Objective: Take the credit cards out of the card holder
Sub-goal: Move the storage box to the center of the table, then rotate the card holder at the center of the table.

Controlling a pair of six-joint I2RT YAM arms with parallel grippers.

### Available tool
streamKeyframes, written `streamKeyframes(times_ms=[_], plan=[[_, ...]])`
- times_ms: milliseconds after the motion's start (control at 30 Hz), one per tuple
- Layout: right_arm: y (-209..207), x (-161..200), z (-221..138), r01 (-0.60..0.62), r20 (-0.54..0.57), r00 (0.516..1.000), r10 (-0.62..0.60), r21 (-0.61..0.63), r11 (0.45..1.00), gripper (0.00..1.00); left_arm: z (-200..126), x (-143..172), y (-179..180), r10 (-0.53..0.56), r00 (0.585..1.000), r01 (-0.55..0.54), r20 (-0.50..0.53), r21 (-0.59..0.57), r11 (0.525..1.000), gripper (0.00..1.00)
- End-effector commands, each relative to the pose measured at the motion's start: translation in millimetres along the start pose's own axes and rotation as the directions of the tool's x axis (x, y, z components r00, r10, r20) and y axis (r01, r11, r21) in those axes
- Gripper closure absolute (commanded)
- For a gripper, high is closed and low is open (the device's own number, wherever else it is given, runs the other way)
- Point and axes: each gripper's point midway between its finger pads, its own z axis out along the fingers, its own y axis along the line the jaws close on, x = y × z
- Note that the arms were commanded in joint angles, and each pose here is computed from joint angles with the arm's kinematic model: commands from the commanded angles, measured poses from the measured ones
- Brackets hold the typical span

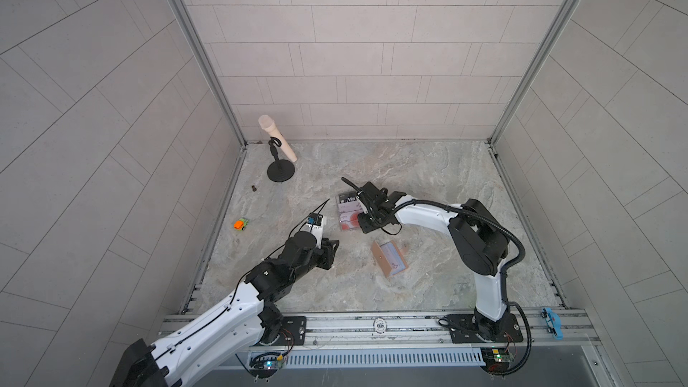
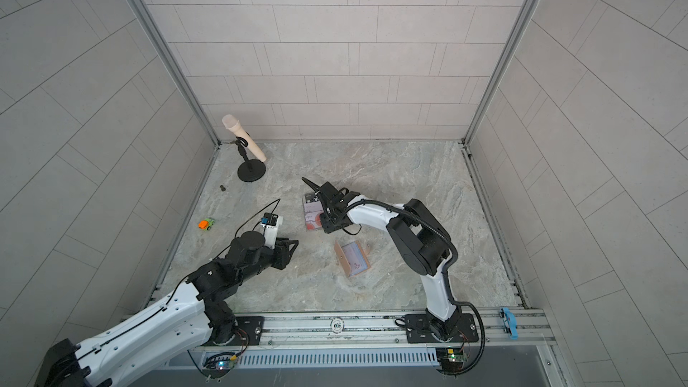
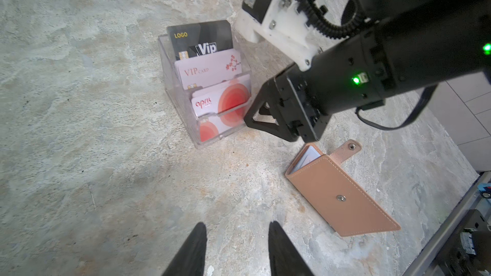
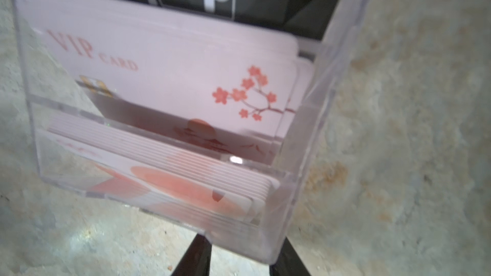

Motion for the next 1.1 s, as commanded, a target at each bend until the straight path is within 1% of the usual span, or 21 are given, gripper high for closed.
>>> streamKeyframes(times_ms=[0,100,233,333,467,600,733,833,967,1067], plan=[[-4.1,-10.5,1.3,0.024,0.0,1.0,-0.024,0.035,0.999,0.62,-1.6,8.6,6.6,-0.005,1.0,0.005,-0.013,-0.015,1.0,0.56],[-2.2,-12.4,-6.7,0.034,0.004,0.999,-0.034,0.03,0.999,0.62,-1.5,8.1,7.0,0.0,1.0,0.0,-0.004,-0.014,1.0,0.55],[-5.8,-4.8,-34.5,0.043,0.005,0.999,-0.043,0.032,0.999,0.6,1.6,0.9,1.2,0.024,1.0,-0.024,0.01,0.005,1.0,0.52],[-12.1,12.1,-61.4,0.037,-0.008,0.999,-0.037,0.043,0.998,0.58,7.3,-6.8,-9.0,0.063,0.998,-0.063,0.006,0.036,0.997,0.5],[-16.6,42.7,-96.7,0.005,0.009,1.0,-0.005,0.035,0.999,0.57,20.4,-17.2,-24.4,0.105,0.994,-0.103,-0.023,0.085,0.991,0.51],[-21.9,74.1,-119.0,-0.04,0.024,0.999,0.04,0.032,0.999,0.55,39.0,-27.1,-37.6,0.14,0.989,-0.133,-0.048,0.136,0.982,0.53],[-32.4,105.3,-128.1,-0.089,0.024,0.996,0.088,0.055,0.995,0.56,57.7,-35.2,-56.4,0.218,0.973,-0.198,-0.078,0.208,0.958,0.56],[-39.8,127.6,-129.0,-0.15,0.03,0.988,0.149,0.053,0.987,0.57,71.1,-36.4,-68.9,0.284,0.952,-0.248,-0.109,0.264,0.932,0.58],[-47.2,153.4,-125.7,-0.217,0.039,0.976,0.215,0.043,0.975,0.61,86.8,-27.5,-83.1,0.328,0.932,-0.259,-0.157,0.347,0.901,0.6],[-49.1,167.7,-115.5,-0.262,0.033,0.965,0.262,0.017,0.965,0.63,95.3,-15.9,-93.8,0.357,0.914,-0.263,-0.19,0.392,0.881,0.61]])
